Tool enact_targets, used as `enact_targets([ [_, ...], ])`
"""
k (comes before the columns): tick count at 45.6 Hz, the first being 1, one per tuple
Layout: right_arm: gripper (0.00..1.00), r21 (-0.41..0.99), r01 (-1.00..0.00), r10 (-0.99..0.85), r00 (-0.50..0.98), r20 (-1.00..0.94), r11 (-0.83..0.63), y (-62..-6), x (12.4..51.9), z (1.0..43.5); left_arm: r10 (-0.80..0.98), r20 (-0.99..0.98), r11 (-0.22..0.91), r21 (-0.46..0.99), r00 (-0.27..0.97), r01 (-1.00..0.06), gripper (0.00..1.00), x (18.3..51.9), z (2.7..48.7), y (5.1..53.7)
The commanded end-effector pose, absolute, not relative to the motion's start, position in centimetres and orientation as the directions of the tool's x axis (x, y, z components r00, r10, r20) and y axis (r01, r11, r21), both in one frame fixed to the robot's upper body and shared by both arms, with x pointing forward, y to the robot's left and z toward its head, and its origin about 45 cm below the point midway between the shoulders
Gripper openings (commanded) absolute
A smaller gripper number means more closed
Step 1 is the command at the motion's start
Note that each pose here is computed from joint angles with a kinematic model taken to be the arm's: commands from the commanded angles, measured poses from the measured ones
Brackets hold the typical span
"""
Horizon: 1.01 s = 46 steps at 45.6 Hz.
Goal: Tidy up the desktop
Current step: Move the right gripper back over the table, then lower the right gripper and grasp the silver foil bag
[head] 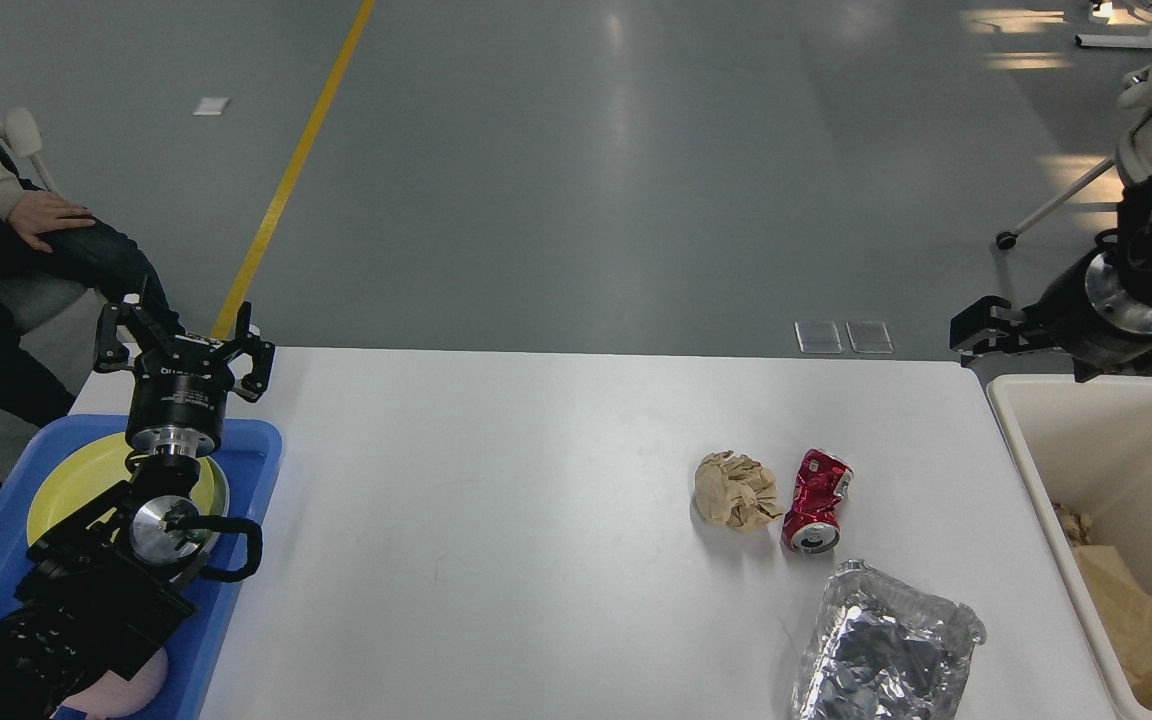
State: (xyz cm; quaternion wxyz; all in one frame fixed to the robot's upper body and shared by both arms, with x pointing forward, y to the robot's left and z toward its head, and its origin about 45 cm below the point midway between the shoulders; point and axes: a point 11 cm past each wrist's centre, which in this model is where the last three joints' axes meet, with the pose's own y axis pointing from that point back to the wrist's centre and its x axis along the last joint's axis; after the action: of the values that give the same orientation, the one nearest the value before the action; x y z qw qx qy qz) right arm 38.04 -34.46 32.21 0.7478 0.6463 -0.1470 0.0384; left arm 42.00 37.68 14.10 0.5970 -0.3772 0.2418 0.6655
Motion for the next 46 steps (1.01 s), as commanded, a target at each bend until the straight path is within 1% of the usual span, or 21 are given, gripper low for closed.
enact_targets([
  [1,1.0,0.982,-0.12,-0.076,0.988,0.133,0.149,-31.7,37.1,34.5,0.612,-0.791,-0.171,-0.127,-0.004,-0.977,0.96,42.0,14.1,37.7],
  [3,1.0,0.984,-0.101,-0.063,0.992,0.111,0.148,-31.2,36.8,34.8,0.612,-0.791,-0.17,-0.129,-0.002,-0.977,0.96,42.0,14.1,37.7],
  [6,1.0,0.985,-0.097,-0.055,0.993,0.105,0.142,-30.8,36.8,34.7,0.612,-0.791,-0.17,-0.129,-0.002,-0.977,0.96,42.0,14.1,37.7],
  [9,1.0,0.987,-0.083,-0.052,0.995,0.091,0.14,-30.7,36.7,33.8,0.612,-0.791,-0.171,-0.127,-0.004,-0.977,0.96,42.0,14.1,37.7],
  [16,1.0,0.993,-0.024,-0.073,0.997,0.033,0.113,-31.0,35.5,27.6,0.611,-0.792,-0.169,-0.13,0.0,-0.977,0.96,42.0,14.2,37.6],
  [22,1.0,0.995,-0.023,-0.099,0.995,0.033,0.094,-31.4,34.0,22.1,0.612,-0.791,-0.171,-0.127,-0.004,-0.977,0.96,42.0,14.1,37.7],
  [27,1.0,0.997,-0.011,-0.121,0.992,0.021,0.079,-31.6,32.4,18.5,0.612,-0.791,-0.17,-0.129,-0.002,-0.977,0.96,42.0,14.1,37.7],
  [33,1.0,0.998,0.038,-0.099,0.994,-0.034,0.042,-29.6,30.3,14.4,0.612,-0.791,-0.17,-0.129,-0.002,-0.977,0.96,42.0,14.1,37.7],
  [39,1.0,0.998,0.057,-0.109,0.992,-0.058,-0.016,-28.0,29.6,12.3,0.611,-0.792,-0.169,-0.13,0.0,-0.977,0.96,42.0,14.2,37.6],
  [46,1.0,0.997,0.058,-0.121,0.991,-0.063,-0.051,-27.2,29.4,11.3,0.611,-0.792,-0.169,-0.13,0.0,-0.977,0.96,42.0,14.2,37.6],
])
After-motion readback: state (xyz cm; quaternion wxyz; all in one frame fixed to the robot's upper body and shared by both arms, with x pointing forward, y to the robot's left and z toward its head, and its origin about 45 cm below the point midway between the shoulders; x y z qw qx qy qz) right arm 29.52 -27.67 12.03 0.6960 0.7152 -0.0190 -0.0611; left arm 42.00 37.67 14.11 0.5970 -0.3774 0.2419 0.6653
